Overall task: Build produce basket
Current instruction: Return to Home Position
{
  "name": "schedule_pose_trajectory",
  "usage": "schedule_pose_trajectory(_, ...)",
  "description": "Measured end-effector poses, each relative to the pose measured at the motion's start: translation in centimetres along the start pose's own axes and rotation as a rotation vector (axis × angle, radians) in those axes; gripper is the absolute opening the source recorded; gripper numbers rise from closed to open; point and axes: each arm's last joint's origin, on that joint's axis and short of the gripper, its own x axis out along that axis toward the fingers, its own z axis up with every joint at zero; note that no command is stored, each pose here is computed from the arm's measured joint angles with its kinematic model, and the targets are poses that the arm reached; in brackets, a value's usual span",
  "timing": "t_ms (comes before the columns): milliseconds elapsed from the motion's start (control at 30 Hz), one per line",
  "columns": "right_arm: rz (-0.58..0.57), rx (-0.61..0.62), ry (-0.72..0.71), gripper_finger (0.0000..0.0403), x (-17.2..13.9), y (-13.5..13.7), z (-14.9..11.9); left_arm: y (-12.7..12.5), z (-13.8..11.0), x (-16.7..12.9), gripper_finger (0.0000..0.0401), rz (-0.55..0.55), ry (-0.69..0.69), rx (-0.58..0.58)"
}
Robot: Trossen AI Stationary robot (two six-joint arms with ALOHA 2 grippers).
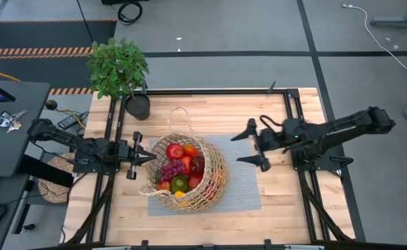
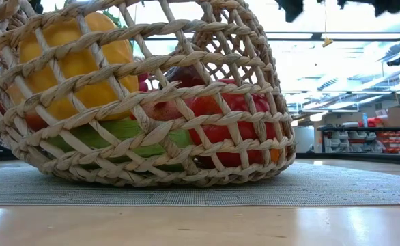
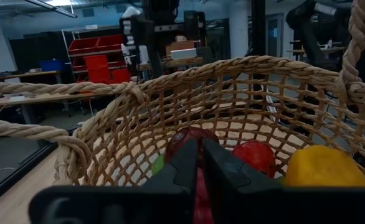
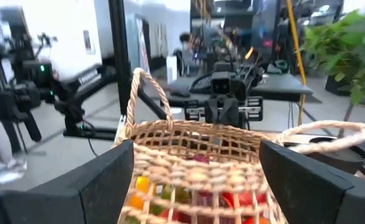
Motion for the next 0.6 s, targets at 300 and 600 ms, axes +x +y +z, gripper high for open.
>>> schedule_pose_trajectory(300, -0.033, 0.097, -0.168, 0.0348, -5.5, -0.4, -4.2, 0.0, 0.0, 0.0, 0.0034, 0.000, 0.000, 0.000)
schedule_pose_trajectory(600, -0.068, 0.229, -0.240, 0.0348, -8.1, -0.9, -7.1, 0.0, 0.0, 0.0, 0.0029, 0.000, 0.000, 0.000)
